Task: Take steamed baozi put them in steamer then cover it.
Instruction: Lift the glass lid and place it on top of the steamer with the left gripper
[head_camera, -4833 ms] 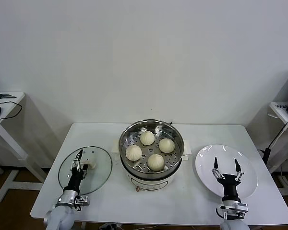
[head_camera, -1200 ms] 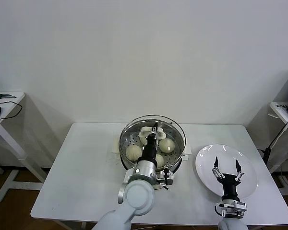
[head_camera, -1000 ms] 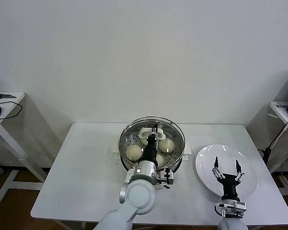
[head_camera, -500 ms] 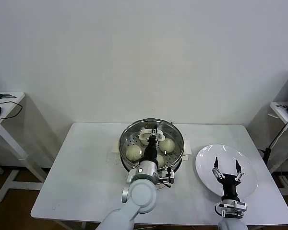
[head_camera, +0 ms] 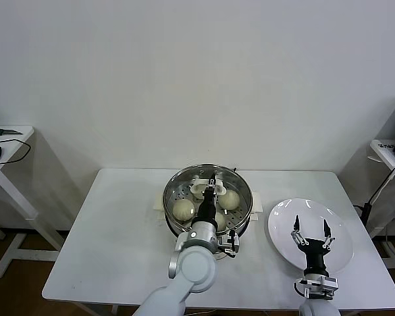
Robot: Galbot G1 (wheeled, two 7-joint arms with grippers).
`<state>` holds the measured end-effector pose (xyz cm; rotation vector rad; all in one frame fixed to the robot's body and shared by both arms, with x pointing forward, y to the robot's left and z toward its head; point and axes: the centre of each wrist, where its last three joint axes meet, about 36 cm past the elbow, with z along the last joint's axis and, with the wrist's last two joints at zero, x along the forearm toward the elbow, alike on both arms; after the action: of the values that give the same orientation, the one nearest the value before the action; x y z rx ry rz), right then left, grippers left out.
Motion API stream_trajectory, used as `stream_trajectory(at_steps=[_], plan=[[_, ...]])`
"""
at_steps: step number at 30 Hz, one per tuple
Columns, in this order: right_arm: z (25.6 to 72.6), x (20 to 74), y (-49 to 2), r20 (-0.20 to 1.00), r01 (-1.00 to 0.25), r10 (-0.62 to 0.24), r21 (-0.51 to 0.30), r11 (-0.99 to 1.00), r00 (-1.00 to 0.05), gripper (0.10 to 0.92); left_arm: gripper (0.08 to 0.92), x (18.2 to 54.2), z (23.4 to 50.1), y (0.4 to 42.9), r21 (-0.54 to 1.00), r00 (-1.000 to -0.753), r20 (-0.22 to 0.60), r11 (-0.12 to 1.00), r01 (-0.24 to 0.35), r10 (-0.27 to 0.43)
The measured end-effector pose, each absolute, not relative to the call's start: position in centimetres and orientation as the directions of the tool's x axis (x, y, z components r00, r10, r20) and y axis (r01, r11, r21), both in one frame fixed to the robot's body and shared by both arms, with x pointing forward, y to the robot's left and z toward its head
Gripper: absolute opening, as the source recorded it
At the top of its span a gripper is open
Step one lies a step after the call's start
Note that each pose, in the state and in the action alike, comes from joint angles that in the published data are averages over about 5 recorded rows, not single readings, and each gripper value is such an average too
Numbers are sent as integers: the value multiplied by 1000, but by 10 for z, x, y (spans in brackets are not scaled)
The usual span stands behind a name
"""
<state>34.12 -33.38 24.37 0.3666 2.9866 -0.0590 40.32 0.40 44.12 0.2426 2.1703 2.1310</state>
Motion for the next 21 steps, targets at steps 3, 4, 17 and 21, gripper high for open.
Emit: stream_trajectory(at_steps=[3, 4, 17, 21], plan=[[244, 341, -334, -136, 243, 238, -23, 970, -962, 823, 188, 404, 439, 4, 999, -983, 48, 11, 51, 175], [244, 341, -334, -136, 243, 238, -23, 970, -962, 823, 188, 404, 439, 4, 999, -983, 49, 10, 51, 174], [244, 341, -333, -137, 241, 236, -22, 970, -962, 823, 188, 403, 436, 5, 998, -984, 55, 5, 57, 172], [244, 341, -334, -137, 241, 236, -22, 970, -962, 823, 188, 403, 435, 6, 998, -983, 59, 8, 61, 173]])
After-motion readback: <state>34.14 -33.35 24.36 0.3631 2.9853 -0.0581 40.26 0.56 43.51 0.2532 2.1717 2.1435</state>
